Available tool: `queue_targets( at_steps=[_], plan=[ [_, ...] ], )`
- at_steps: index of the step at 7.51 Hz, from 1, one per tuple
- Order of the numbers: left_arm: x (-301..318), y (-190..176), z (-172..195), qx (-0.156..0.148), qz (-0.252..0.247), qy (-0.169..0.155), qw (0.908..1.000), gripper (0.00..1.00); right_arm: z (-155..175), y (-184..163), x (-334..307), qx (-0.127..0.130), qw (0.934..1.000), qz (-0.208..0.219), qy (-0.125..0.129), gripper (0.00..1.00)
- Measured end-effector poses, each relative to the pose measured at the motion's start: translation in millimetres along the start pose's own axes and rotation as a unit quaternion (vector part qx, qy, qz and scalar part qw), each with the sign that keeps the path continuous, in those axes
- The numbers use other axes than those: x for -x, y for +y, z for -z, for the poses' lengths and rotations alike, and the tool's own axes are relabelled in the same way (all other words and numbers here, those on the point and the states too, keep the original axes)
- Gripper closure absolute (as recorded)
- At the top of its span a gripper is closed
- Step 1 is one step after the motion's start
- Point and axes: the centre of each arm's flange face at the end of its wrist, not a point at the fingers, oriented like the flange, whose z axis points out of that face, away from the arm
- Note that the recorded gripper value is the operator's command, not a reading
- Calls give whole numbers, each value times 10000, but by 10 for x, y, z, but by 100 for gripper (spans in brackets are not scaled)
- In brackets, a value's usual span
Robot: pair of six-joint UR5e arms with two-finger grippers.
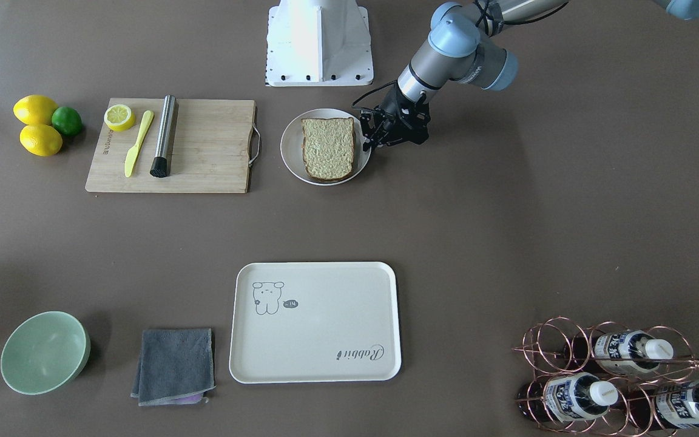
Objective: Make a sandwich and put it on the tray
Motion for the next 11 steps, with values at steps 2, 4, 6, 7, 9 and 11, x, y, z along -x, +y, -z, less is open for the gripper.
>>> queue_targets(
  at_steps=[2, 4, 6, 7, 9, 11],
  plan=[
    [-12, -15, 10, -13, 3, 14, 10000, 100, -5, 7, -5, 5, 10000, -7, -3, 0],
    [-79, -62, 46, -24, 5, 74, 10000, 100, -7, 9, -7, 7, 10000, -9, -4, 0],
    [-103, -210, 116, -26, 43, 108, 9999, 100, -13, 24, -26, 12, 10000, -29, -9, 0],
    [-81, -286, 166, 89, 73, 148, 9998, 100, -16, 31, -35, 14, 10000, -39, -12, 0],
    [-72, -379, 233, 177, 102, 204, 9996, 100, -21, 50, -56, 18, 10000, -48, -19, 0],
    [-137, -514, 318, 232, 125, 311, 9992, 100, -23, 73, -82, 19, 10000, -60, -22, 0]
  ],
)
